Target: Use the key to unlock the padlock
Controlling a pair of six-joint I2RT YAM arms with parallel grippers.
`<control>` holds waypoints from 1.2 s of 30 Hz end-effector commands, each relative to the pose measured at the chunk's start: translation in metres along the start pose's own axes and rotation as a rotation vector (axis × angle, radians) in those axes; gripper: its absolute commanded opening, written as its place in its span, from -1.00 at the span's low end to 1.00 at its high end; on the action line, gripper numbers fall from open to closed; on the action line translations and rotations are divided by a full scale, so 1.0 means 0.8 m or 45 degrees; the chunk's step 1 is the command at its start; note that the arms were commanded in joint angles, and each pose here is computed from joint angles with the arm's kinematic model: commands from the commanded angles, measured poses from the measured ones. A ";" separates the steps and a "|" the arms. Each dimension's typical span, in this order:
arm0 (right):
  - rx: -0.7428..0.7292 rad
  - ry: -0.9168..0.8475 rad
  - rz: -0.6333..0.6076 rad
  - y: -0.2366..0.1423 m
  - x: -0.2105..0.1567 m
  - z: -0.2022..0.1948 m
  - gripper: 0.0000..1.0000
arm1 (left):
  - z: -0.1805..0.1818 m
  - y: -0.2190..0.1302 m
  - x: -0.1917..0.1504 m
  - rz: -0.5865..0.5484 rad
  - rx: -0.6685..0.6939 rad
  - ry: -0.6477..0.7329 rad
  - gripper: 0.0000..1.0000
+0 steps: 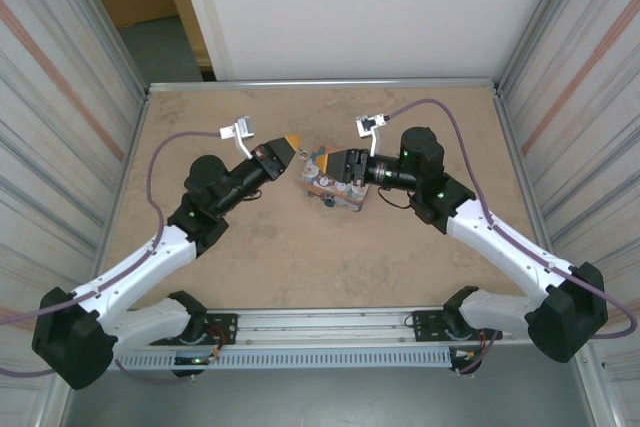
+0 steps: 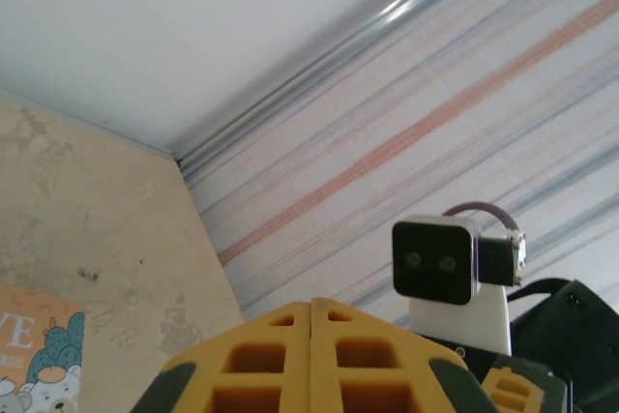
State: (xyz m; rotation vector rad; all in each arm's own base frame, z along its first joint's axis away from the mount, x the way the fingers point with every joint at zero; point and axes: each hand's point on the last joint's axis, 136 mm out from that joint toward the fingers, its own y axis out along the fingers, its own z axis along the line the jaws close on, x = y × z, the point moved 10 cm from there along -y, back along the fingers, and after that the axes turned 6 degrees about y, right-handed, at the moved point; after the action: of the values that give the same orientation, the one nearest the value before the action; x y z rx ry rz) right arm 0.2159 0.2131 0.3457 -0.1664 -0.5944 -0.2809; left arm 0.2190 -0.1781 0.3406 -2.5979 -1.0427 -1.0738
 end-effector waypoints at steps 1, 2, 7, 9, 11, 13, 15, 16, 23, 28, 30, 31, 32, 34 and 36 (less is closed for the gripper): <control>0.121 -0.051 -0.015 0.002 0.011 0.025 0.02 | -0.026 0.003 0.012 -0.030 -0.124 0.111 -1.00; 0.123 -0.053 -0.016 0.003 0.011 0.026 0.02 | -0.025 0.004 0.011 -0.026 -0.127 0.111 -1.00; 0.117 -0.043 -0.020 0.008 0.012 0.023 -0.02 | -0.024 0.006 0.008 -0.022 -0.134 0.096 -1.00; 0.118 -0.041 -0.015 0.010 0.011 0.022 -0.03 | -0.025 0.007 0.008 -0.024 -0.139 0.094 -1.00; 0.113 -0.032 -0.009 0.013 0.011 0.020 -0.05 | -0.025 0.007 0.007 -0.023 -0.143 0.089 -1.00; 0.111 -0.026 -0.010 0.016 0.011 0.018 -0.08 | -0.025 0.007 0.008 -0.023 -0.149 0.086 -1.00; 0.120 -0.023 -0.008 0.018 0.011 0.019 -0.10 | -0.026 0.007 0.007 -0.020 -0.153 0.086 -1.00; 0.122 -0.022 -0.004 0.019 0.011 0.019 -0.12 | -0.025 0.007 0.006 -0.018 -0.153 0.085 -1.00; 0.129 -0.023 0.000 0.026 0.014 0.020 -0.27 | -0.026 0.006 0.006 -0.018 -0.148 0.085 -1.00; 0.132 -0.017 0.006 0.029 0.014 0.019 -0.43 | -0.025 0.006 0.007 -0.021 -0.146 0.085 -1.00; 0.130 -0.016 0.006 0.029 0.014 0.018 -0.48 | -0.025 0.006 0.006 -0.020 -0.144 0.084 -1.00; 0.129 -0.015 0.008 0.029 0.014 0.018 -0.52 | -0.025 0.006 0.006 -0.020 -0.143 0.086 -1.00; 0.124 -0.012 0.007 0.030 0.014 0.017 -0.53 | -0.025 0.006 0.006 -0.020 -0.141 0.086 -1.00; 0.117 -0.006 0.008 0.030 0.014 0.015 -0.58 | -0.025 0.006 0.007 -0.023 -0.141 0.086 -1.00; 0.111 0.002 0.013 0.031 0.012 0.014 -0.60 | -0.025 0.006 0.007 -0.023 -0.142 0.084 -1.00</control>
State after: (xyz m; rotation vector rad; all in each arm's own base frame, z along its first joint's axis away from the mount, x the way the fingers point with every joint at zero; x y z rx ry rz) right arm 0.2256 0.2344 0.3464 -0.1204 -0.5876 -0.2460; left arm 0.2173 -0.1857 0.3444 -2.6144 -1.0048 -1.1573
